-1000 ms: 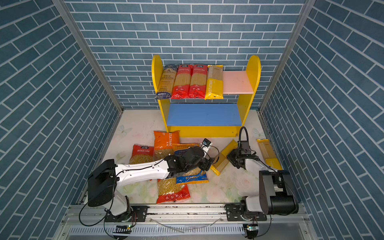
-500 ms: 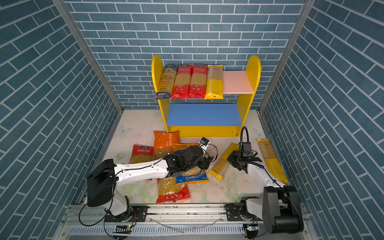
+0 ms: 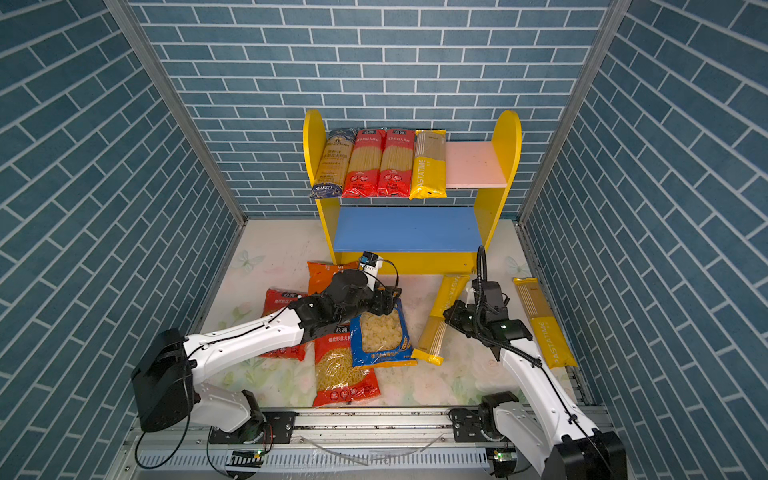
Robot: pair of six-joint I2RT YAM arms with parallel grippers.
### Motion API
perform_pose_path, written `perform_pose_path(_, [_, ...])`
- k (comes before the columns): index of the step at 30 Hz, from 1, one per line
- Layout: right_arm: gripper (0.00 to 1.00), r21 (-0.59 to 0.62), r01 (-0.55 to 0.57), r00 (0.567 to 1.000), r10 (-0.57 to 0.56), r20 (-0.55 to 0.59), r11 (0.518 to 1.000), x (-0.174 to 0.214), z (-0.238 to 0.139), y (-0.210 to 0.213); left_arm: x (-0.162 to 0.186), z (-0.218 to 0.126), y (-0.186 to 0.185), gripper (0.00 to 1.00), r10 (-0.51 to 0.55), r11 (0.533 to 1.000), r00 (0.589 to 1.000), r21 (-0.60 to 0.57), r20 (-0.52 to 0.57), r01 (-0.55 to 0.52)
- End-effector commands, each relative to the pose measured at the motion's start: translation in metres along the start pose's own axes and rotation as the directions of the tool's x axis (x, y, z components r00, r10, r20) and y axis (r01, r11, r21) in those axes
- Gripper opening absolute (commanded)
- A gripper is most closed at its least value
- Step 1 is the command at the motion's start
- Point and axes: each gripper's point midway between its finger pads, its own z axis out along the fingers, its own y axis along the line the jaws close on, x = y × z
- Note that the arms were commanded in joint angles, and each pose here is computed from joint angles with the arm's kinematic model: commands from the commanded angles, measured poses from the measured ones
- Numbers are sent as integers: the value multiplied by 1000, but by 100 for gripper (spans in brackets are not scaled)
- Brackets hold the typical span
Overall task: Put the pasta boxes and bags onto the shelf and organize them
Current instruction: 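Stand the yellow pack upright with the right gripper while the left arm reaches toward it, then grasp the yellow pack's top with the left gripper while the right holds its base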
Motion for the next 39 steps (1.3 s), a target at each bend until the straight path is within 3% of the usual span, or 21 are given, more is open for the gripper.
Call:
perform_pose_path(1, [0, -228, 213, 971, -180, 155, 950, -28, -24, 75, -7, -12, -1, 77, -50, 997, 999, 54, 12, 49])
perform_pose_path(5, [0, -318, 345, 930, -277, 241, 883, -22, -34, 110, -12, -25, 0, 81, -44, 996, 998, 82, 52, 40])
perform_pose_path(12, [0, -471, 469, 880, -353, 317, 747, -9, -50, 163, -17, -30, -6, 89, -145, 964, 986, 237, 79, 122])
perform_pose_path(20, [0, -570, 573, 819, -436, 373, 589, 11, -69, 210, -29, -35, -22, 90, -251, 885, 964, 425, 91, 190])
perform_pose_path(28, [0, -635, 607, 791, -441, 424, 478, 16, -96, 234, -43, -58, -11, 88, -287, 852, 949, 487, 132, 190])
perform_pose_path(34, [0, -663, 632, 767, -444, 462, 402, 17, -111, 246, -54, -66, -28, 79, -247, 824, 959, 551, 139, 133])
perform_pose_path(39, [0, -674, 632, 764, -452, 459, 383, 20, -111, 248, -65, -73, -35, 72, -260, 805, 951, 581, 169, 117])
